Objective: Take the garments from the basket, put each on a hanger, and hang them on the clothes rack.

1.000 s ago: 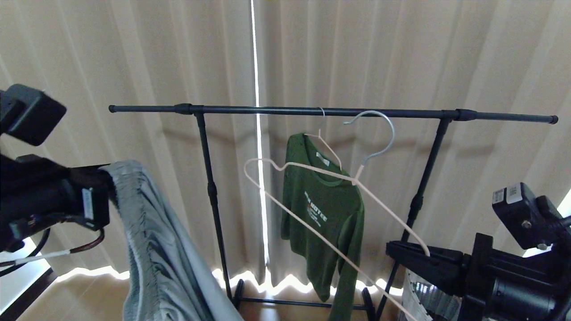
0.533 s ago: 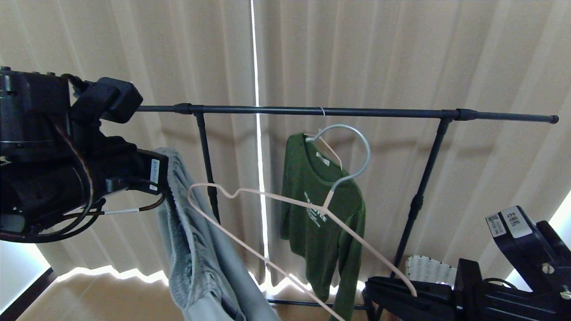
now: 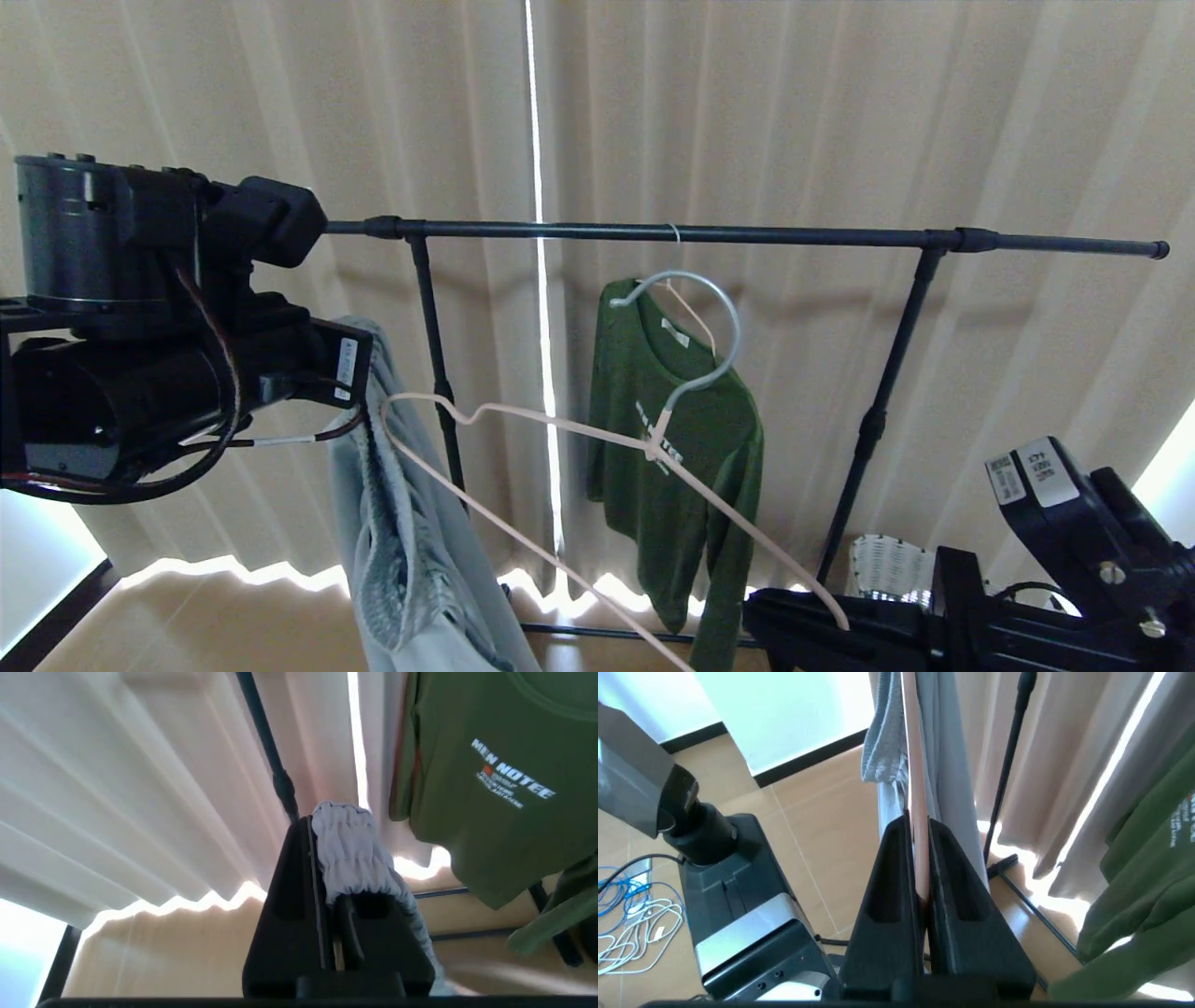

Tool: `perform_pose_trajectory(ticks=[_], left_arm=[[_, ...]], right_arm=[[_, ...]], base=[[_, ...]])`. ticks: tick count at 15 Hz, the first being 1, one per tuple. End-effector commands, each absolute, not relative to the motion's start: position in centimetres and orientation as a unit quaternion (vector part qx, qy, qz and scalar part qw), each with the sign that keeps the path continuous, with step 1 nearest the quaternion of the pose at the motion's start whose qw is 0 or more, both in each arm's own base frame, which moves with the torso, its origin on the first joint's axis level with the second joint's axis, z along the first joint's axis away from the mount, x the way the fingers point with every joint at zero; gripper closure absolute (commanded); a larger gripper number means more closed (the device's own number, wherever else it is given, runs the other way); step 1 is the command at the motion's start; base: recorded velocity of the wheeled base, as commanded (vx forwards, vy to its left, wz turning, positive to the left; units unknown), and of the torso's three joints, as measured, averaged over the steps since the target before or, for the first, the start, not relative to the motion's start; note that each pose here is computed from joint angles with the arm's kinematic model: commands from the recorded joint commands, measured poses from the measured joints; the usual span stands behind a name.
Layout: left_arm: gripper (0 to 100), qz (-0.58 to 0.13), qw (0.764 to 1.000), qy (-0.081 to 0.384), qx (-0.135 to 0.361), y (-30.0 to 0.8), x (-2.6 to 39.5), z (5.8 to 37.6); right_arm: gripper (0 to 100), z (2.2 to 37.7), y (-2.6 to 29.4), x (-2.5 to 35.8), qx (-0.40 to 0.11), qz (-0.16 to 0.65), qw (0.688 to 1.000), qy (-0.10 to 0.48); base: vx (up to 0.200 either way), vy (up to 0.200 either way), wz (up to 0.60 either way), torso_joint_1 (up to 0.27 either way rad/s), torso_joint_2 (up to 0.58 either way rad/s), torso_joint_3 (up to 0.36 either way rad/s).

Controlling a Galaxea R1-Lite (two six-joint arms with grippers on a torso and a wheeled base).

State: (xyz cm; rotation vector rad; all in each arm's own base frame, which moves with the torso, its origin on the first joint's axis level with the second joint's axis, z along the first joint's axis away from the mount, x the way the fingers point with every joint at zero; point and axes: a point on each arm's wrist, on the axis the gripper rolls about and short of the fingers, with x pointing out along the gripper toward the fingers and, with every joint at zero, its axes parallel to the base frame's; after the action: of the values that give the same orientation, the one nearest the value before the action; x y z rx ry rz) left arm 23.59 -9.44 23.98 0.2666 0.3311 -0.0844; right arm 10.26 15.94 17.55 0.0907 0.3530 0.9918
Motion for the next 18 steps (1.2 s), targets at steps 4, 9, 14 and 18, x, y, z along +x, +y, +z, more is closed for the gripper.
perform_pose_trajectory(ticks=[4,9,14,18], left_arm=[[100,-0.04,0.976,0.166,0.136,-9.4,23.5,23.8],[100,-0.041,0.973,0.179,0.142,-9.3,23.4,23.0],[100,-0.041,0.973,0.179,0.142,-9.2,23.3,23.1],[100,-0.033,0.972,0.174,0.153,-8.9,22.6,23.4]], right_arm=[[100,17.7,16.1,9.7,0.044,0.488,0.856,0.165],[100,17.6,16.5,9.1,0.039,0.503,0.847,0.169],[100,17.3,17.4,9.4,0.032,0.504,0.845,0.179],[100,16.7,18.5,11.1,0.026,0.477,0.857,0.192]], base=[[0.0,0.0,0.0,0.0,0.0,0.0],[0.0,0.0,0.0,0.0,0.0,0.0],[0.0,0.0,0.0,0.0,0.0,0.0],[0.0,0.0,0.0,0.0,0.0,0.0]])
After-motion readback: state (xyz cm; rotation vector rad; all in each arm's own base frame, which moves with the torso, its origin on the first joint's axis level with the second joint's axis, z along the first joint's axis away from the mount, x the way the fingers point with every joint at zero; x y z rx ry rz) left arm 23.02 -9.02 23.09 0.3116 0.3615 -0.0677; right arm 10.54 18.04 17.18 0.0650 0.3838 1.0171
